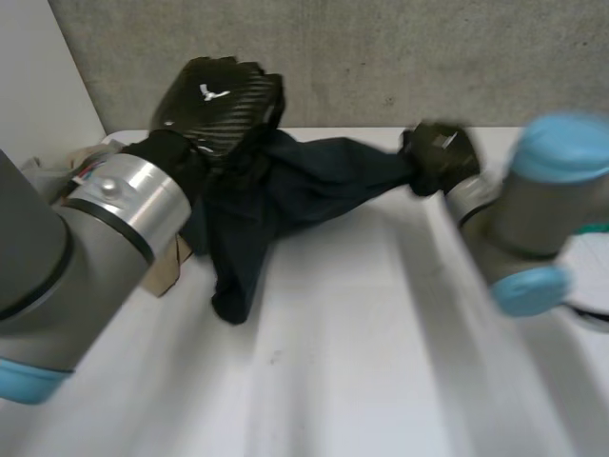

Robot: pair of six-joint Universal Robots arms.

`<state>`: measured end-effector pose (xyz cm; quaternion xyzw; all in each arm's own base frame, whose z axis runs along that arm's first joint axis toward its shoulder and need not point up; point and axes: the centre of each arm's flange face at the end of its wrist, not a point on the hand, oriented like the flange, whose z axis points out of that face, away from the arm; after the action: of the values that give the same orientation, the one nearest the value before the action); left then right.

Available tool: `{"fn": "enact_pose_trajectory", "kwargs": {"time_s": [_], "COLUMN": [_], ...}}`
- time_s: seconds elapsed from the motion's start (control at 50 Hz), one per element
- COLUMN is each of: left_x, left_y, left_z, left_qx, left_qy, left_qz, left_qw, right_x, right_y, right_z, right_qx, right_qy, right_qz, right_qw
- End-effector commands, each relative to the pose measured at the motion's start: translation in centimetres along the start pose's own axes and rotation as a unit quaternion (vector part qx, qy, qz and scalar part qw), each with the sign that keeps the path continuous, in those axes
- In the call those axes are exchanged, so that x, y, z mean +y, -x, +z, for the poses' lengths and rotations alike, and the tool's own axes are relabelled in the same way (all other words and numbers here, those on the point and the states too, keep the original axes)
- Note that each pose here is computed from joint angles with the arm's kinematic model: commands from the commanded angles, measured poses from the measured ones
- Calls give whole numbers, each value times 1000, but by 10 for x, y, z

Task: Fold the laundry.

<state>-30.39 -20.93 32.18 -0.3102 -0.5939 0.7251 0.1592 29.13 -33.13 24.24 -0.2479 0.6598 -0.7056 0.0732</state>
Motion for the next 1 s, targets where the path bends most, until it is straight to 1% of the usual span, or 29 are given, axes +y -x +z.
{"fn": "enact_pose_trajectory", "kwargs": {"time_s": [0.02,0.04,0.06,0.18,0.3,0.36,0.38,0.42,0.44,0.46,0.48,0.52,0.54,0.56,0.58,0.6,0.62,0.64,0.66,0.68,0.72,0.74,0.78,0.82,0.84,0.92,0.96,0.98,1.0], "left_x": [16,17,20,36,72,71,74,75,74,66,60,43,18,8,-5,-31,-41,-50,-57,-68,-75,-75,-74,-70,-64,-52,-34,-29,-15], "left_y": [26,26,24,19,17,18,21,24,26,33,36,44,53,57,61,68,71,74,77,81,85,85,84,83,79,75,69,66,61], "left_z": [-6,-7,-10,-11,9,25,39,55,65,84,93,111,127,132,136,142,143,143,143,142,141,141,140,140,138,134,132,132,131], "left_qx": [-20,-18,-10,16,23,25,24,20,17,2,-6,-26,-52,-63,-75,-98,-110,-122,-134,-157,-176,-182,-193,-192,-185,-175,-162,-157,-145], "left_qy": [78,83,96,134,174,157,144,123,109,69,44,-16,-92,-122,-159,-230,-258,-284,-305,-338,-359,-362,-360,-352,-339,-316,-290,-283,-263], "left_qz": [-7,-9,-12,-21,-23,-4,13,34,44,64,72,88,103,109,116,125,127,128,127,121,113,107,91,81,72,66,65,64,63], "left_qw": [997,996,995,991,984,987,989,992,993,996,996,996,989,985,978,960,951,942,934,920,910,908,908,912,919,930,941,944,952], "right_x": [-42,-41,-43,-65,-60,-40,-34,-19,-15,-15,-18,-29,-37,-56,-68,-80,-91,-114,-124,-134,-149,-150,-151,-145,-142,-108,-85,-78,-70], "right_y": [-37,-36,-37,-37,-34,-31,-30,-29,-29,-30,-33,-39,-41,-48,-51,-55,-59,-66,-68,-71,-74,-74,-75,-73,-72,-63,-57,-56,-54], "right_z": [-52,-61,-65,-96,-99,-85,-78,-54,-45,-37,-19,1,11,29,37,43,48,53,54,53,50,49,49,50,51,59,61,62,62], "right_qx": [-43,-56,-60,-75,-90,-103,-107,-112,-109,-101,-77,-36,-11,39,63,86,106,135,146,158,169,171,176,171,169,149,135,131,126], "right_qy": [46,74,82,110,134,157,162,171,171,167,148,109,81,13,-27,-69,-114,-201,-240,-276,-347,-359,-368,-360,-355,-295,-252,-239,-225], "right_qz": [-206,-224,-228,-226,-227,-225,-224,-218,-217,-217,-218,-215,-211,-196,-186,-174,-160,-131,-117,-104,-82,-80,-80,-77,-77,-75,-74,-74,-74], "right_qw": [976,970,968,965,960,956,955,954,955,956,962,970,974,980,980,979,975,961,953,943,919,914,910,914,916,941,956,959,963]}}
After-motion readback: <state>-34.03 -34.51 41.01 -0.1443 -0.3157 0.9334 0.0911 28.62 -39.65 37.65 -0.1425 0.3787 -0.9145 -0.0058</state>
